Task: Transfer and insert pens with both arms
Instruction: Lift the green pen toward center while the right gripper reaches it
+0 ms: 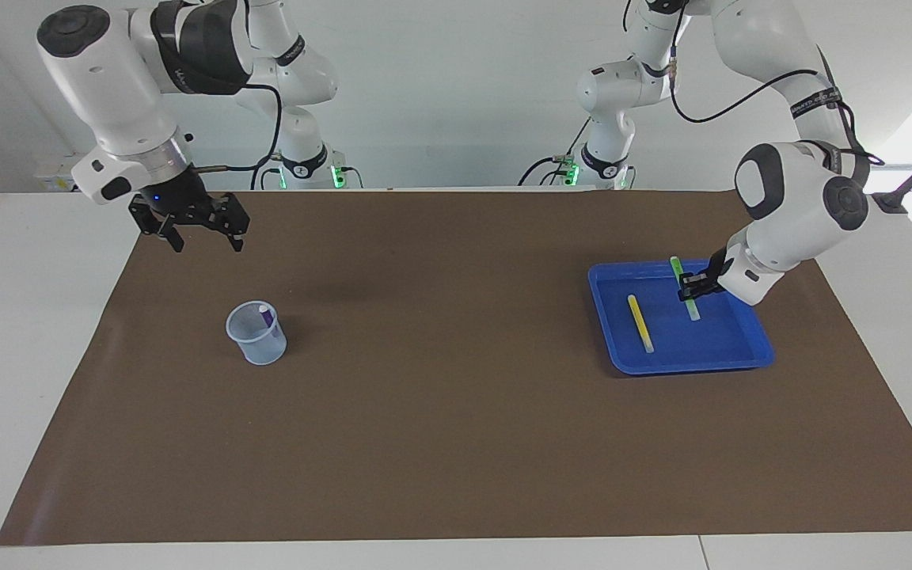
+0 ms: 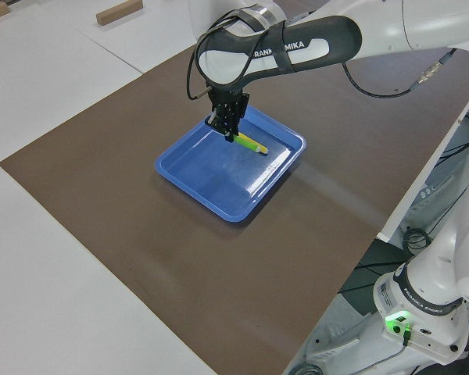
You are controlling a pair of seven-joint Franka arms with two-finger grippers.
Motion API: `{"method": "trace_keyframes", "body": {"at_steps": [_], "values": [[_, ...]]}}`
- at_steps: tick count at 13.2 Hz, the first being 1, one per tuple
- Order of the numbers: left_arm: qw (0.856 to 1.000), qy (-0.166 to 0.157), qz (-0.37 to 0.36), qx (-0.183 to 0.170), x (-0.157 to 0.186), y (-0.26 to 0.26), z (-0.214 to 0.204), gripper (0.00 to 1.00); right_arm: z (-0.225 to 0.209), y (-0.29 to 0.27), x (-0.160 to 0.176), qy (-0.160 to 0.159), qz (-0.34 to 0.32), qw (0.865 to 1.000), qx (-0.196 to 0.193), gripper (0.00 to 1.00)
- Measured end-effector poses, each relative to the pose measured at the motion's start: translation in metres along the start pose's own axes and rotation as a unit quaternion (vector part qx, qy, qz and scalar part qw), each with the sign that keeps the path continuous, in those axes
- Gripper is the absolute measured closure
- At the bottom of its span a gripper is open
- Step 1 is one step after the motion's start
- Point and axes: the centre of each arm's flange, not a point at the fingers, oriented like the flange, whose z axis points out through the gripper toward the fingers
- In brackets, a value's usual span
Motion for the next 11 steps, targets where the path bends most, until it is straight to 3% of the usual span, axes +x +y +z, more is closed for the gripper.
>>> {"method": "trace_keyframes", "body": {"at_steps": [2,4,8,11], "values": [[0.994,-0.020,-0.097,-0.037,-0.009,0.026,-0.023,0.84,0.000,0.008,0.000,-0.004,0.007,1.000,0.000,0.00],[0.974,-0.039,-0.211,-0.069,-0.019,0.065,-0.037,0.84,0.002,0.006,0.001,-0.006,0.006,1.000,-0.001,0.00],[0.902,-0.136,-0.383,-0.149,-0.037,0.115,-0.048,0.84,0.003,-0.013,0.001,-0.007,0.016,1.000,0.000,0.00],[0.854,-0.203,-0.447,-0.174,-0.052,0.150,-0.051,0.84,-0.001,-0.068,-0.002,-0.001,0.020,1.000,0.022,0.00]]}}
